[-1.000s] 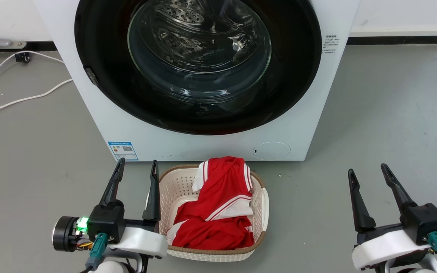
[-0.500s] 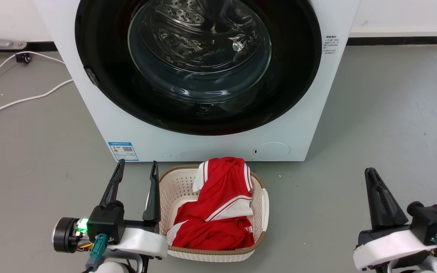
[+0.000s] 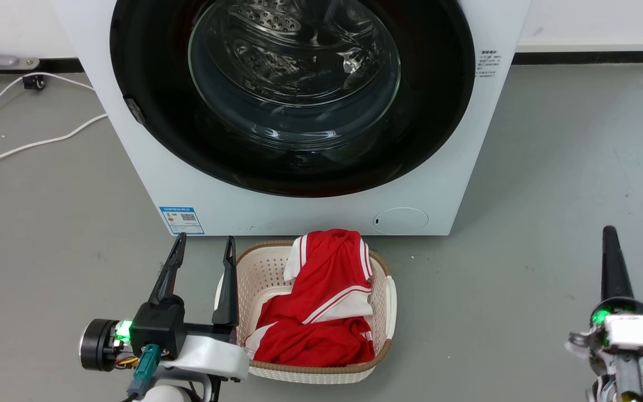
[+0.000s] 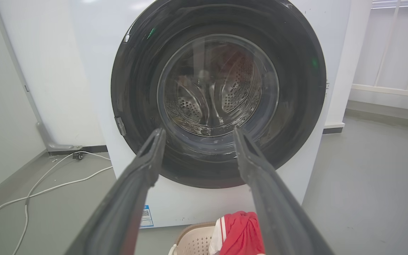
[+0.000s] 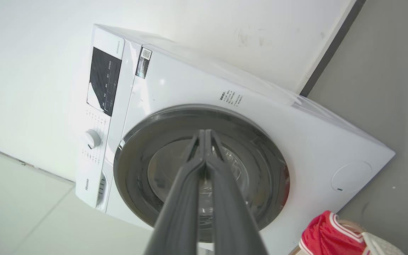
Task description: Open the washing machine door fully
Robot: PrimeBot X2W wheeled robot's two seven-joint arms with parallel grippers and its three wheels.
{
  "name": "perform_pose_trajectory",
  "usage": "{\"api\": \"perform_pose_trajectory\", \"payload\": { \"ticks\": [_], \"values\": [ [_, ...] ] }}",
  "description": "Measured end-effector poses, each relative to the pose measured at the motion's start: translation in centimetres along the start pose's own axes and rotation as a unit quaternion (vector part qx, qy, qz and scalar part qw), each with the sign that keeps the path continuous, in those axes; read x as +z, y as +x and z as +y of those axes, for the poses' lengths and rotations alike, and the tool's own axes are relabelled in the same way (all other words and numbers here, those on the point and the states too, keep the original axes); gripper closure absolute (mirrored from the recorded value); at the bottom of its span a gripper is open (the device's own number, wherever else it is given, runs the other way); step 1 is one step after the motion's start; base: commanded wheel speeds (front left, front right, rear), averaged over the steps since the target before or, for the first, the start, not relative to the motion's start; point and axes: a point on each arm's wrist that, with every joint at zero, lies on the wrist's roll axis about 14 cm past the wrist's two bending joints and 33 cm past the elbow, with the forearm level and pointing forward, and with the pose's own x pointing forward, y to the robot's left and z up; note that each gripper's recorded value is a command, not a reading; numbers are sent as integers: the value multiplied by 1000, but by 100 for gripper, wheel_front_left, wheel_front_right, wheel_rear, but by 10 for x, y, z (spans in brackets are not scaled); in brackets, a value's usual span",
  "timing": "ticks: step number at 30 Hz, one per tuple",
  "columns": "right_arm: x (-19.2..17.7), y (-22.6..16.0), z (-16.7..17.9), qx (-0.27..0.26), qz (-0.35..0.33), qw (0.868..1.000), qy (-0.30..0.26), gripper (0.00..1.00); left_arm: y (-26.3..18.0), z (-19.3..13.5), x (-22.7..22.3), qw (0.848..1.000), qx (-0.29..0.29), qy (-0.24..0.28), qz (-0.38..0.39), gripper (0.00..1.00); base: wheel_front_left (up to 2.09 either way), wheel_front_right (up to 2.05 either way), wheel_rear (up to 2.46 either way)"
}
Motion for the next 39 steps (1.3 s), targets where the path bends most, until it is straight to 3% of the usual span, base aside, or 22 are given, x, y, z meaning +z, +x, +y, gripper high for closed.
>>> {"api": "perform_pose_trajectory", "payload": {
  "ticks": [3,6,9,14,19,25,32,39],
  "values": [
    [10,10,-4,-16,-22,992,120,100,0,-1,0,1000,-1,-1,0,0,0,0,0],
    [23,21,-7,-20,-39,978,203,100,0,-1,-1,1000,-1,-2,0,0,0,0,0],
    [34,36,-11,-22,-48,965,256,100,1,-2,-2,1000,-2,-4,2,0,0,0,0],
    [59,73,-12,-14,-56,956,286,100,6,-2,-5,1000,-2,-7,4,0,0,0,0],
    [72,118,-5,-7,-34,963,268,100,12,-1,-6,1000,-3,-10,3,0,0,0,0],
    [78,172,15,5,14,980,197,100,22,2,-9,1000,0,-10,1,0,0,0,0],
    [45,223,40,15,107,987,116,100,34,3,-18,1000,-1,-9,5,0,0,0,0],
    [-6,254,44,5,204,978,48,100,50,4,-32,1000,-1,-10,13,0,0,0,0]
  ]
}}
